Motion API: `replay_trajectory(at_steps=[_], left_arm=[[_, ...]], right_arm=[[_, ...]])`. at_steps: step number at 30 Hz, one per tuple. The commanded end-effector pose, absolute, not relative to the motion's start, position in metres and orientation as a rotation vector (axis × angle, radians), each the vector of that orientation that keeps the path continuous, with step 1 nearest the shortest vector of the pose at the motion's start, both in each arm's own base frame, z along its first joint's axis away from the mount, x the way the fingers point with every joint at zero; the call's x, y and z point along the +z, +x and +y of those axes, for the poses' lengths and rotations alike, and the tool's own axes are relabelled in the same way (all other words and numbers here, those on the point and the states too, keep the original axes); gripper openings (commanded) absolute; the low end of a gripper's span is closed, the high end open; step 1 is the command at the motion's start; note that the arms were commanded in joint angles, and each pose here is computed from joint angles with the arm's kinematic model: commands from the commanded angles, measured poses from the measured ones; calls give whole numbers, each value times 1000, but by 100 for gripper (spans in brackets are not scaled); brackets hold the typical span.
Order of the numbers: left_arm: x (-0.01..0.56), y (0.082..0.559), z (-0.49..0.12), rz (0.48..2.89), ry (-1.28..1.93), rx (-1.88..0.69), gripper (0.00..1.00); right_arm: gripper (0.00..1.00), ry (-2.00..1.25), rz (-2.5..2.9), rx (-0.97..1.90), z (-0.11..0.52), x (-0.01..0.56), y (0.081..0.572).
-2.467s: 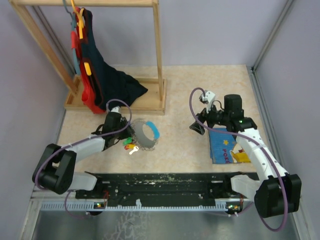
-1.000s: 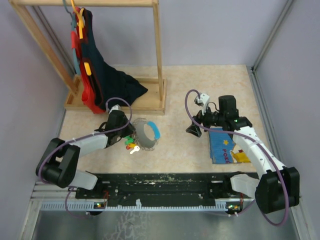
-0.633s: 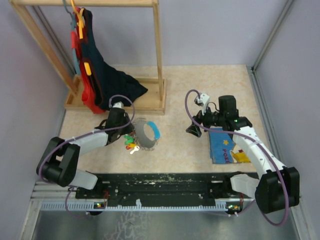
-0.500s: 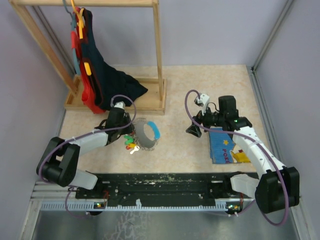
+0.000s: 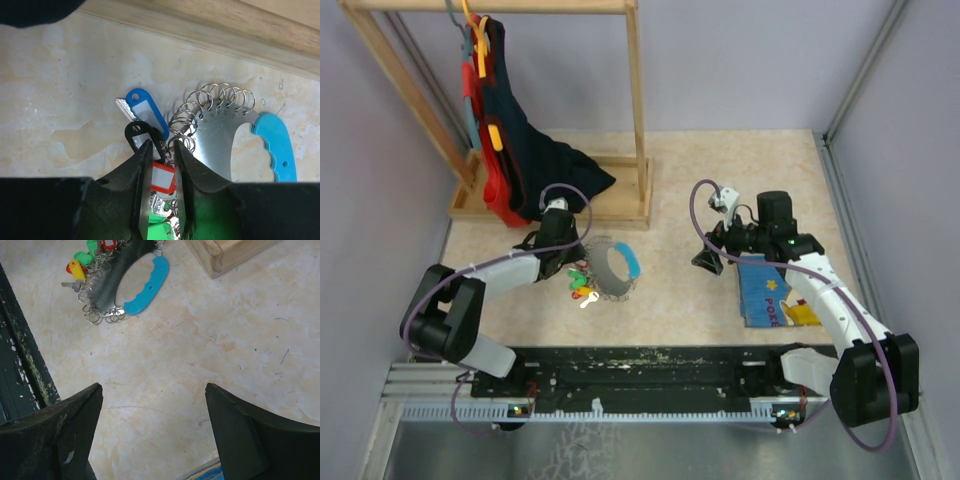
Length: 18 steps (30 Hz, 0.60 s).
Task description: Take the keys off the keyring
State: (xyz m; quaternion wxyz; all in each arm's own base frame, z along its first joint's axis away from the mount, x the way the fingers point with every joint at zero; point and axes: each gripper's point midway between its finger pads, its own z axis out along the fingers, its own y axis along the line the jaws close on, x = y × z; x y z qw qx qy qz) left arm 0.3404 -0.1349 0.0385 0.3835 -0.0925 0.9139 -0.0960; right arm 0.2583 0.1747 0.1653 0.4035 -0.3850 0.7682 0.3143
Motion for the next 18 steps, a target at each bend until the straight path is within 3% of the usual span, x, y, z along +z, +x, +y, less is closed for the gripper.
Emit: replay_trajectory(at_steps=[1,10,18], left_arm=[[39,343,-130,2328,-361,-213,30],[34,343,-136,2335,-405,-253,29],[41,342,-144,2321,-386,-320,15]], right_arm=[[84,-1005,1875,805,183,174,260],[84,-1005,1875,805,183,174,260],[84,-1008,1872,803,183,175,260]])
